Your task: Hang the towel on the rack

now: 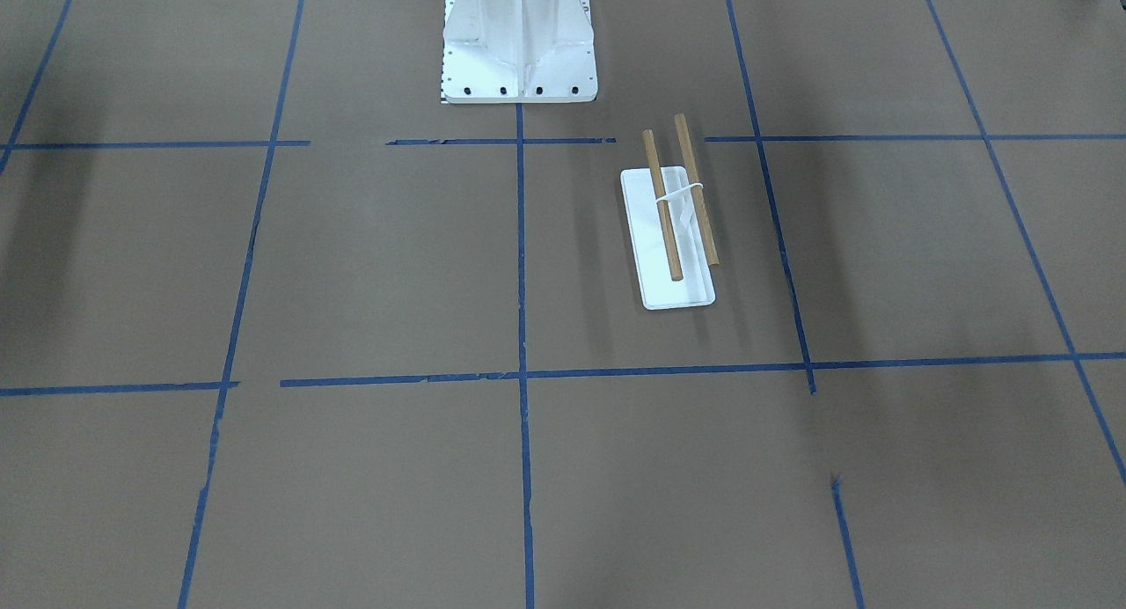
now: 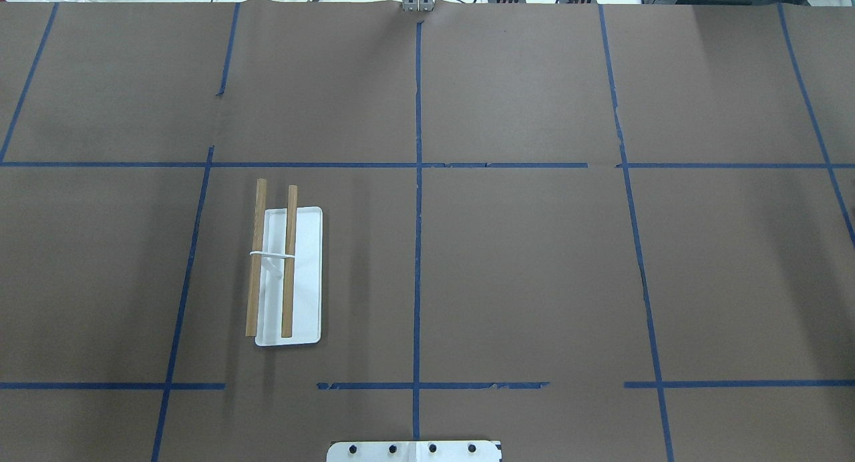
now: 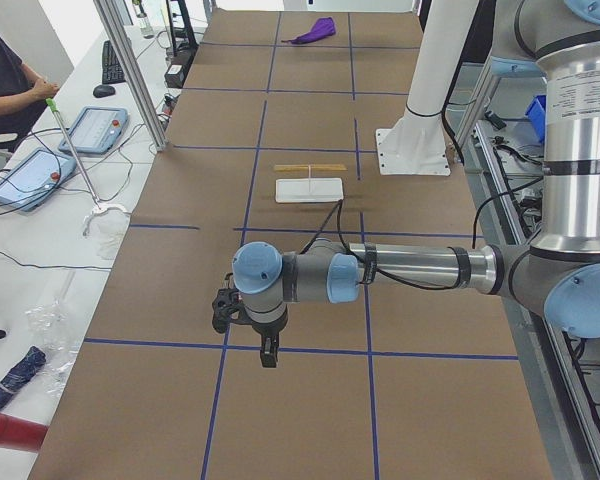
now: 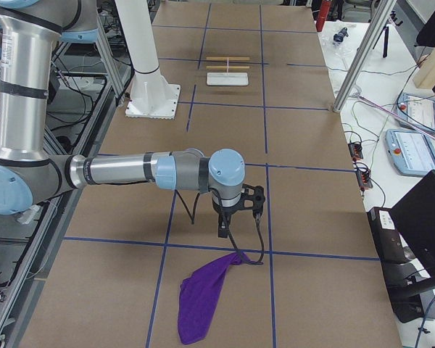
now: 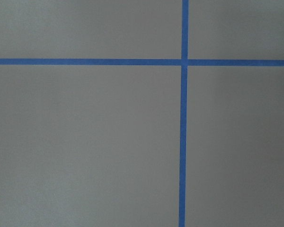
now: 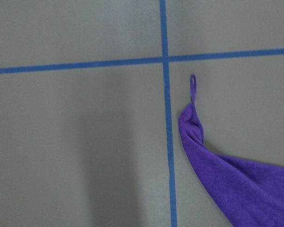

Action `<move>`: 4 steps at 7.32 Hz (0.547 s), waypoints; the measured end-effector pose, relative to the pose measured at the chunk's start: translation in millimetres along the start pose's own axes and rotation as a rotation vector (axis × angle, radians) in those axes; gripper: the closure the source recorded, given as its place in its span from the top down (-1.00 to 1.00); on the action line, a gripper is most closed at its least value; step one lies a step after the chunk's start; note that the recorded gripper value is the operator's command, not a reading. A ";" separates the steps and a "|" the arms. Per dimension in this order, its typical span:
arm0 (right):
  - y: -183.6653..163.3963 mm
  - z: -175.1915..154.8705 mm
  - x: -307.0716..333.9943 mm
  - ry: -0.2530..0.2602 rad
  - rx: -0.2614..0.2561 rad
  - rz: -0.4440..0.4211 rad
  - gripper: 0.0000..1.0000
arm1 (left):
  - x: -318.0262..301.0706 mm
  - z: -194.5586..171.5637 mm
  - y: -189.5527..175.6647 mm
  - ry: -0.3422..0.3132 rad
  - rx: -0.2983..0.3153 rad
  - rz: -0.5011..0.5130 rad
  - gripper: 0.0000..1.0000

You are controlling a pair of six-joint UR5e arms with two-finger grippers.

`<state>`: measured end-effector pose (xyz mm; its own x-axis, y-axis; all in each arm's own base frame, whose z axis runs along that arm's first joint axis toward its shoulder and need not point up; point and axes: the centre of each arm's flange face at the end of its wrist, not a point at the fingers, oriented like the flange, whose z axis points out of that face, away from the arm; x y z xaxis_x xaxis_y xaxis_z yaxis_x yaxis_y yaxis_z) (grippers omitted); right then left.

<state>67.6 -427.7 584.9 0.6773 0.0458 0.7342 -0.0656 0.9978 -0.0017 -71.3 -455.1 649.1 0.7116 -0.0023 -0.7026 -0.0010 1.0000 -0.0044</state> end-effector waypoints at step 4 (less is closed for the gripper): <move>-14.7 6.6 0.4 -0.045 -0.013 0.012 1.00 | 9.3 -10.5 -13.0 0.000 0.023 0.020 1.00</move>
<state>64.0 -442.6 589.8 0.6432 0.0557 0.7637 -0.0639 0.9978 -0.0190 -72.0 -468.2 635.2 0.7119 0.0173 -0.7021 0.0009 0.9997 0.0255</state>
